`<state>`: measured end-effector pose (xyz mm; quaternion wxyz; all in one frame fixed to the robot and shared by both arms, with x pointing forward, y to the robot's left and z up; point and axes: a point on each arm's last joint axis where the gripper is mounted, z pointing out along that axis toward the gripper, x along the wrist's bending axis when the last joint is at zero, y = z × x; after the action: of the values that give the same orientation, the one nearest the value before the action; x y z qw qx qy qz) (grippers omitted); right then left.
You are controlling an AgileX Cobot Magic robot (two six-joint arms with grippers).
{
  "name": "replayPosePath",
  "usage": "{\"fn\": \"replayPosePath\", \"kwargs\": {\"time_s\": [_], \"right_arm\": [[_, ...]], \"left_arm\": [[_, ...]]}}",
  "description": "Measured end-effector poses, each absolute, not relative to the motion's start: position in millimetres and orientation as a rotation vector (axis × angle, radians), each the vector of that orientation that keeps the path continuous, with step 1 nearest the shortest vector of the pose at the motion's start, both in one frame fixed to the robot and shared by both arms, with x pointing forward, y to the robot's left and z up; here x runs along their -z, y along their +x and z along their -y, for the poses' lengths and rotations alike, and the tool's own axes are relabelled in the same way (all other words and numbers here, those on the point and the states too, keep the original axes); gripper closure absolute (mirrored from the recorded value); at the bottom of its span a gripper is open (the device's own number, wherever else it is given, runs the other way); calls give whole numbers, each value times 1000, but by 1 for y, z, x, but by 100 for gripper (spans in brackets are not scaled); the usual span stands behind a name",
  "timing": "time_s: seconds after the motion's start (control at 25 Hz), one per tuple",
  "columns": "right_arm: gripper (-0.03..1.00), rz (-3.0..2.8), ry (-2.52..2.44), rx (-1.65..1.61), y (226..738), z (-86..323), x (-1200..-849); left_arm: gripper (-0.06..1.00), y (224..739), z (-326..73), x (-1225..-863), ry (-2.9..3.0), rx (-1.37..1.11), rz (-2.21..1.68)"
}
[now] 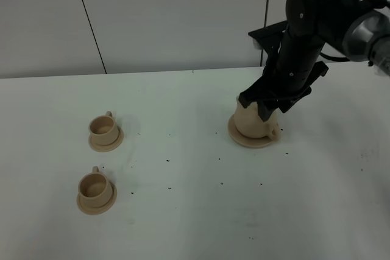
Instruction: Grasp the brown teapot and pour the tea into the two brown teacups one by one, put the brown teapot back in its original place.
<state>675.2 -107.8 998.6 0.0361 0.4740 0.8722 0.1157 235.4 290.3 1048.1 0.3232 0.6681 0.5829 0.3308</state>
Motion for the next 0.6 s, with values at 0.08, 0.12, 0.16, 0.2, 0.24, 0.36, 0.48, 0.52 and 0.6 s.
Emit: {"fn": "replayPosePath", "kwargs": {"time_s": [0.08,0.12,0.16,0.2,0.24,0.36,0.48,0.52,0.6], "right_arm": [[59,-2705,1408,-298,678,109,-986],[59,-2719,1390,-278,680,109,-980],[59,-2727,1378,-263,680,109,-975],[59,-2730,1370,-263,682,109,-972],[59,-2730,1365,-266,682,108,-971],[59,-2727,1337,-283,684,108,-971],[59,-2725,1302,-301,685,107,-971],[59,-2725,1287,-308,686,107,-972],[59,-2721,1268,-321,687,106,-971]], "left_arm": [[55,235,-290,-1048,1753,-868,-1530],[55,235,-290,-1048,1753,-868,-1530],[55,235,-290,-1048,1753,-868,-1530],[55,235,-290,-1048,1753,-868,-1530],[55,235,-290,-1048,1753,-868,-1530],[55,235,-290,-1048,1753,-868,-1530],[55,235,-290,-1048,1753,-868,-1530],[55,235,-290,-1048,1753,-868,-1530],[55,235,-290,-1048,1753,-868,-1530]]}}
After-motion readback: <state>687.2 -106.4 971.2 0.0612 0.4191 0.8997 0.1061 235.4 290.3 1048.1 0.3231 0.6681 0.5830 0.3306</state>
